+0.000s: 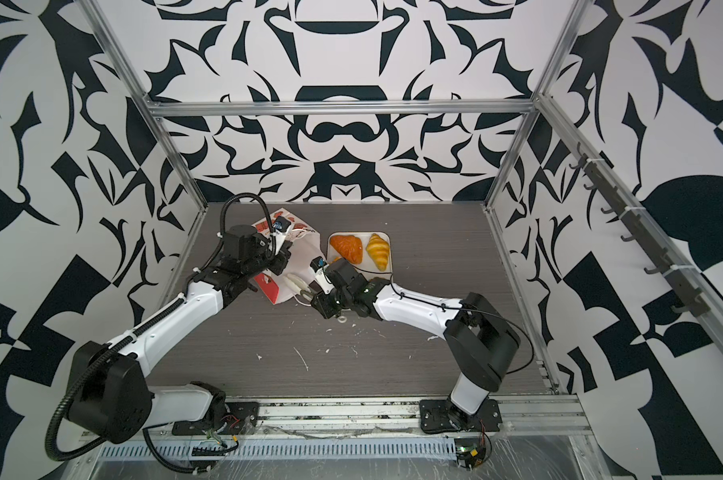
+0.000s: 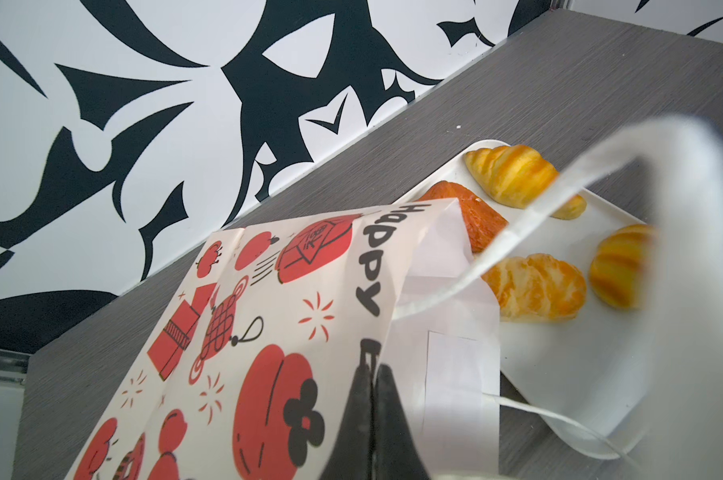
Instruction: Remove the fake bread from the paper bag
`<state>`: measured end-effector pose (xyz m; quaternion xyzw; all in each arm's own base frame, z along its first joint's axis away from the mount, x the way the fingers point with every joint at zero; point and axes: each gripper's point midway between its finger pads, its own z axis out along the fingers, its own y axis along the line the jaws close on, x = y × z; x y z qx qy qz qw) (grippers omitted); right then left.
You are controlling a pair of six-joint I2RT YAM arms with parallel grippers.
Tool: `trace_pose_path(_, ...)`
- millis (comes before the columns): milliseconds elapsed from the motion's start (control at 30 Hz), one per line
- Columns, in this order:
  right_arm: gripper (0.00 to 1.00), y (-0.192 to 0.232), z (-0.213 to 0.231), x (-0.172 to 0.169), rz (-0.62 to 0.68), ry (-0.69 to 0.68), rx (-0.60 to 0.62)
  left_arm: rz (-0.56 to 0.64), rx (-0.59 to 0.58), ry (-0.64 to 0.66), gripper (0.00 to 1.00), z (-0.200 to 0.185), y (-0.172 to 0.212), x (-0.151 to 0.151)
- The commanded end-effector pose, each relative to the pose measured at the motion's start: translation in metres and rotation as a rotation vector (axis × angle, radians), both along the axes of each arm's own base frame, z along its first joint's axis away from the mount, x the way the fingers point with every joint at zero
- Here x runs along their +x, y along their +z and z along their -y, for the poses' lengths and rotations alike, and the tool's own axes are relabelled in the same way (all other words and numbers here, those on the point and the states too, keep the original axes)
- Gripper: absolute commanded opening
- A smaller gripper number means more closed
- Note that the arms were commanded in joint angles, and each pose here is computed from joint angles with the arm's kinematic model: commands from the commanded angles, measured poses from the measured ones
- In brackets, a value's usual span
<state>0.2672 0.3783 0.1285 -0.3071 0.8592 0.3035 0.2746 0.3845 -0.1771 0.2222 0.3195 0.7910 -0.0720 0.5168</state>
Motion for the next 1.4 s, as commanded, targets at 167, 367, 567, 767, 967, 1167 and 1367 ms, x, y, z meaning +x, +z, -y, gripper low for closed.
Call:
trace_pose_path(167, 0.37, 0.046, -0.036, 0.009, 0.068, 0.020, 0.151, 0.049, -0.024, -0.047, 0.00, 0.006, 0.024, -0.003)
trace_pose_path(367, 0.37, 0.036, -0.033, 0.015, 0.107, -0.069, 0.098, 0.110, -0.030, -0.096, 0.00, 0.007, 0.034, -0.017)
trace_pose_path(567, 0.37, 0.039, -0.032, 0.022, 0.105, -0.142, 0.139, 0.101, -0.010, -0.110, 0.00, 0.005, 0.030, -0.026)
trace_pose_path(767, 0.37, 0.038, -0.033, 0.031, 0.114, -0.189, 0.151, 0.073, 0.041, -0.093, 0.00, -0.003, 0.017, -0.029)
trace_pose_path(967, 0.43, 0.035, -0.047, 0.036, 0.067, -0.188, 0.162, 0.064, 0.016, -0.106, 0.00, 0.001, 0.013, -0.030)
trace_pose_path(1167, 0.46, 0.029, -0.067, 0.038, 0.000, -0.158, 0.193, 0.070, -0.007, -0.120, 0.00, 0.005, 0.013, -0.031)
trace_pose_path(1367, 0.47, 0.019, -0.076, 0.045, -0.023, -0.184, 0.204, 0.076, -0.028, -0.126, 0.00, 0.007, 0.014, -0.031)
